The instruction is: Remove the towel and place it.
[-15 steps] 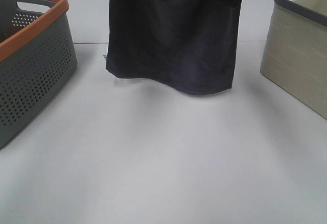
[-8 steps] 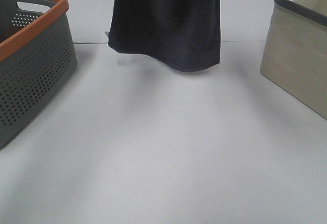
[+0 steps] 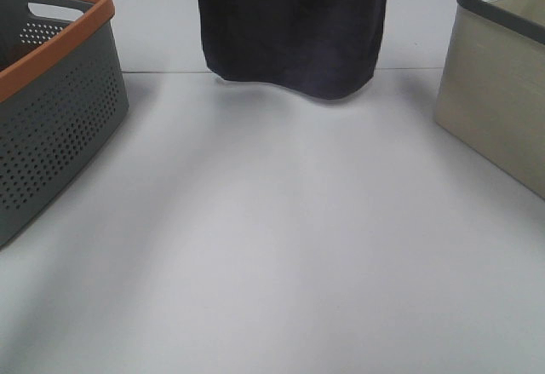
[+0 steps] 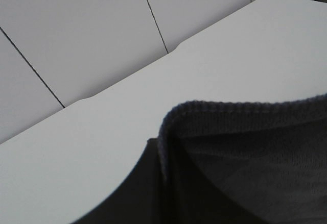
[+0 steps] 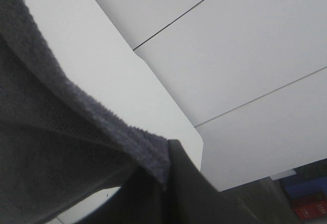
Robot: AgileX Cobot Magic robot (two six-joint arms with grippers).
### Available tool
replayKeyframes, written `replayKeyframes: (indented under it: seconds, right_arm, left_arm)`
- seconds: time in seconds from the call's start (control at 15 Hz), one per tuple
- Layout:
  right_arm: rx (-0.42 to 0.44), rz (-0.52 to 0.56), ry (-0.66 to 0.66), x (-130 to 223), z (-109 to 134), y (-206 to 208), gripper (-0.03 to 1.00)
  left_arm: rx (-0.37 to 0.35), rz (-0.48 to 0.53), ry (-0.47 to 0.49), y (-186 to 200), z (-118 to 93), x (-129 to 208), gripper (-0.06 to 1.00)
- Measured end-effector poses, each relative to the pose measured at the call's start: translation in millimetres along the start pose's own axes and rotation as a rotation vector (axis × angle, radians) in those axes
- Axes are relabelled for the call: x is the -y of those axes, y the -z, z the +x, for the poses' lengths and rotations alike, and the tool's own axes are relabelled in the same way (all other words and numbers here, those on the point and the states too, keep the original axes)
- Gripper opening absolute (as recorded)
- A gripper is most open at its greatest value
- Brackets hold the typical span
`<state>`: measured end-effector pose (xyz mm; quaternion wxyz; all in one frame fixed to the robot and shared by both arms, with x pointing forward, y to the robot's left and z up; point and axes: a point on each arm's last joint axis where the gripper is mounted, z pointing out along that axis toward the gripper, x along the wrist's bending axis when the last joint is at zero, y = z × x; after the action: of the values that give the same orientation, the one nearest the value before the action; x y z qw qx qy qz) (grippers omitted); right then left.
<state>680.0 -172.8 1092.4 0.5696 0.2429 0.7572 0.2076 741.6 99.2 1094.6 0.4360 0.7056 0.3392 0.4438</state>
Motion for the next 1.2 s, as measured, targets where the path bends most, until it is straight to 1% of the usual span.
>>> replayKeyframes:
  seconds: [0.13, 0.47, 0.6, 0.67, 0.8, 0.87, 1.0, 1.07, 1.2]
  right_arm:
    - [-0.011, 0.0, 0.003, 1.4, 3.9, -3.0, 0.0]
    - [-0.031, 0.007, 0.011, 5.2, 11.9, -9.4, 0.0]
    - [-0.035, -0.002, 0.035, 5.3, 14.0, -11.2, 0.0]
    - [-0.04, 0.002, 0.063, 7.6, 18.6, -16.2, 0.0]
    - [-0.055, 0.015, 0.086, 13.1, 28.3, -24.8, 0.0]
    - [-0.054, 0.015, 0.074, 12.9, 28.8, -26.6, 0.0]
    - [-0.044, 0.007, 0.057, 9.7, 25.5, -27.0, 0.0]
    - [-0.041, 0.007, 0.028, 8.8, 24.2, -26.9, 0.0]
    - [-0.049, 0.053, -0.072, 14.3, 27.1, -26.9, 0.0]
  left_arm:
    - [0.005, 0.012, -0.001, -4.0, -2.8, 5.7, 0.0]
    - [0.006, 0.009, -0.001, -5.2, -3.5, 6.9, 0.0]
    - [0.01, -0.016, -0.002, -10.1, -6.2, 10.6, 0.0]
    - [0.014, -0.044, -0.004, -15.3, -9.3, 14.8, 0.0]
    - [0.019, -0.059, -0.018, -21.9, -13.3, 22.3, 0.0]
    - [0.02, -0.055, -0.031, -22.8, -13.8, 23.8, 0.0]
    - [0.02, -0.039, -0.046, -22.8, -13.8, 25.2, 0.0]
    - [0.021, -0.003, -0.049, -22.9, -14.3, 28.3, 0.0]
    - [0.044, 0.131, -0.059, -21.3, -25.3, 37.4, 0.0]
